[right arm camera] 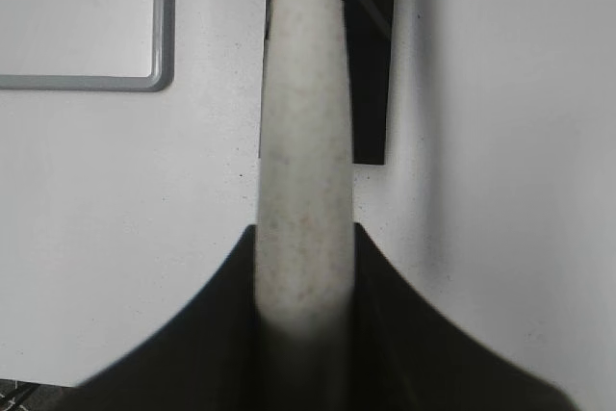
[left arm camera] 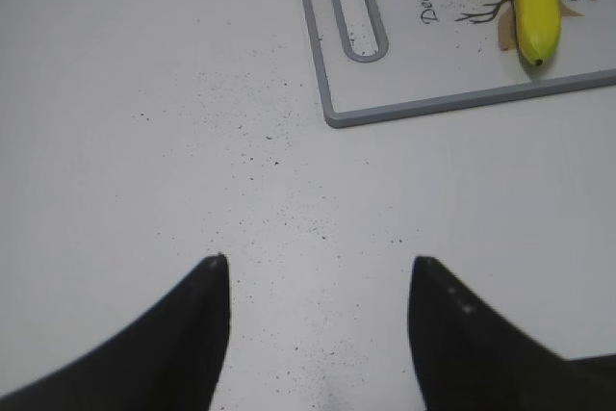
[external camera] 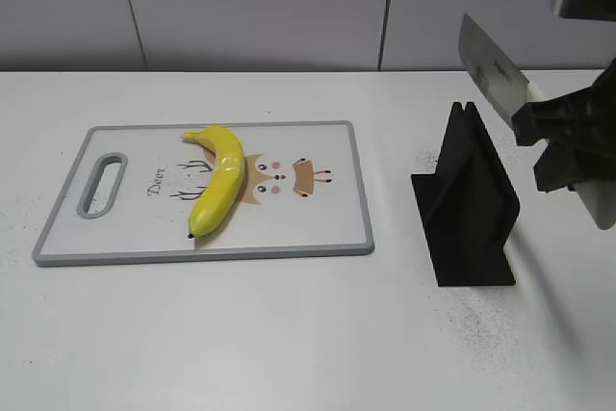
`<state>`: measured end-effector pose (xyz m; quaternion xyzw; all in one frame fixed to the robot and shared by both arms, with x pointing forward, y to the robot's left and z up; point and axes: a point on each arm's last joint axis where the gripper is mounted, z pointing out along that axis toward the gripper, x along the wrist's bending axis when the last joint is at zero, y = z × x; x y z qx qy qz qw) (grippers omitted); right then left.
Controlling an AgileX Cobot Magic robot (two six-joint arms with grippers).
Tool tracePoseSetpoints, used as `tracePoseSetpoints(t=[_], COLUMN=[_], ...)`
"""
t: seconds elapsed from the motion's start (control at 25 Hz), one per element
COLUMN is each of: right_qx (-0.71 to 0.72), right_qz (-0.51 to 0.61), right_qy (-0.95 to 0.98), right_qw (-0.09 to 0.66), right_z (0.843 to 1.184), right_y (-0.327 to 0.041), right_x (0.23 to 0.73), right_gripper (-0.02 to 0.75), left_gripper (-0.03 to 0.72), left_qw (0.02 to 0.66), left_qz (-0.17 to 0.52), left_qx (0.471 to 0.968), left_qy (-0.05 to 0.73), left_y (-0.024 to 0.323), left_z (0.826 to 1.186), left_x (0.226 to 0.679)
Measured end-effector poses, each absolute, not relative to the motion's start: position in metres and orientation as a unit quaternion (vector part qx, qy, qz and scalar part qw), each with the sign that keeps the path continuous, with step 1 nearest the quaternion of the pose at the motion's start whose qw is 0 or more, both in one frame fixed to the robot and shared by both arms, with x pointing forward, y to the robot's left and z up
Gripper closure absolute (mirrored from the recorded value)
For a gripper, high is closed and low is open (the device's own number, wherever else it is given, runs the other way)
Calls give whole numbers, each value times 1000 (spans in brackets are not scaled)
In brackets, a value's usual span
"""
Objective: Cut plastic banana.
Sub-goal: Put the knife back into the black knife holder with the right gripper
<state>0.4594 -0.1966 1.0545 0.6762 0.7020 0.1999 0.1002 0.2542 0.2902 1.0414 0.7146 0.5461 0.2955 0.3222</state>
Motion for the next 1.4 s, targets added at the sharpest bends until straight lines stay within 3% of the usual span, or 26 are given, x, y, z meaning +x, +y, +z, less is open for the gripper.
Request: tracePoseSetpoints(t=[0.6, 1.08, 1.4], right_qx=[675, 684, 693], right_qz=[206, 139, 135], right_qy=[701, 712, 706], right_qw=[102, 77, 58], right_z=[1053, 1015, 1011], right_y=[-195, -186, -183], right_x=[462, 480, 480], right_gripper=[577, 577, 577], left_gripper=[142, 183, 187], left_qw=[360, 361, 361], left_qz=[347, 347, 347], left_qx=[682, 681, 681], left_qy=[534, 534, 535], left_y=[291, 291, 291], left_z=[1042, 1042, 1042], left_x=[235, 235, 235])
